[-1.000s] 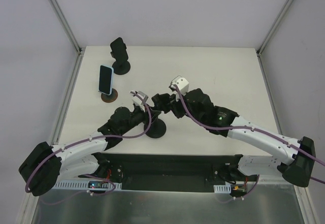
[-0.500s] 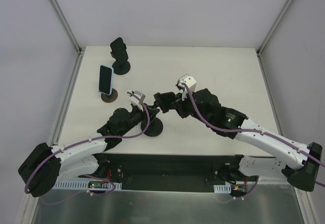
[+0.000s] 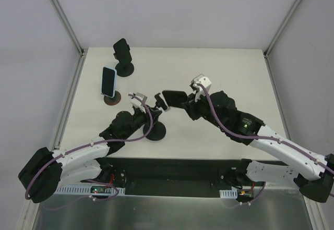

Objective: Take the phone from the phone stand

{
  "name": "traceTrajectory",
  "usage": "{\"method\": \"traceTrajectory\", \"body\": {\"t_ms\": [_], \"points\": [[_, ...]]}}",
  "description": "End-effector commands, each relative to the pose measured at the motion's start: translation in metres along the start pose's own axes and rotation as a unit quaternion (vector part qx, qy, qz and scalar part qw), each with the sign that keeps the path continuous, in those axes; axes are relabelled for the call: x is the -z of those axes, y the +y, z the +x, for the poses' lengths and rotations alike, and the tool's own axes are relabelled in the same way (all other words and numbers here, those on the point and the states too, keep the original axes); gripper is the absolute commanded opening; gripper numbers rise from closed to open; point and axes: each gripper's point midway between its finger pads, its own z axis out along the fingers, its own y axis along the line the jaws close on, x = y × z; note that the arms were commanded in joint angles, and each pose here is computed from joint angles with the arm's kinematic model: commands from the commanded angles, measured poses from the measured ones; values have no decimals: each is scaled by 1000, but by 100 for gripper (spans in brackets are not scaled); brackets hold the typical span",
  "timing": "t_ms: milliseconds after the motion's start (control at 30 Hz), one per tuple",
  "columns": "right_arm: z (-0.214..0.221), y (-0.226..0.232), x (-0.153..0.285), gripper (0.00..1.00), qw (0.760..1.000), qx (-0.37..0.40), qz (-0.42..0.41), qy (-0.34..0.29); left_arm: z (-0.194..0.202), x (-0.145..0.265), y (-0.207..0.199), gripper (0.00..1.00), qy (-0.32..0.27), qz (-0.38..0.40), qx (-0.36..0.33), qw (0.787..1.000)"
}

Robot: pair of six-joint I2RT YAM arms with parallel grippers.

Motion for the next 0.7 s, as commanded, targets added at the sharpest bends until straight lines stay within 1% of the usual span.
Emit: {"method": "traceTrajectory", "body": {"t_ms": [0, 167, 367, 500, 667], "points": [[-50, -41, 35, 1, 993, -11, 80, -88, 7, 14, 80, 0, -15, -184, 28, 982], [-45, -45, 35, 1, 993, -8, 81, -81, 8, 14, 81, 0, -13, -185, 27, 982], [-29, -60, 32, 1, 993, 4, 105, -54, 6, 12, 75, 0, -15, -168, 17, 986], [-10, -76, 33, 1, 991, 13, 131, -18, 2, 10, 68, 0, -18, -144, 3, 989], [17, -99, 32, 1, 985, 19, 168, 35, -2, 9, 55, 0, -15, -103, -34, 994]]}}
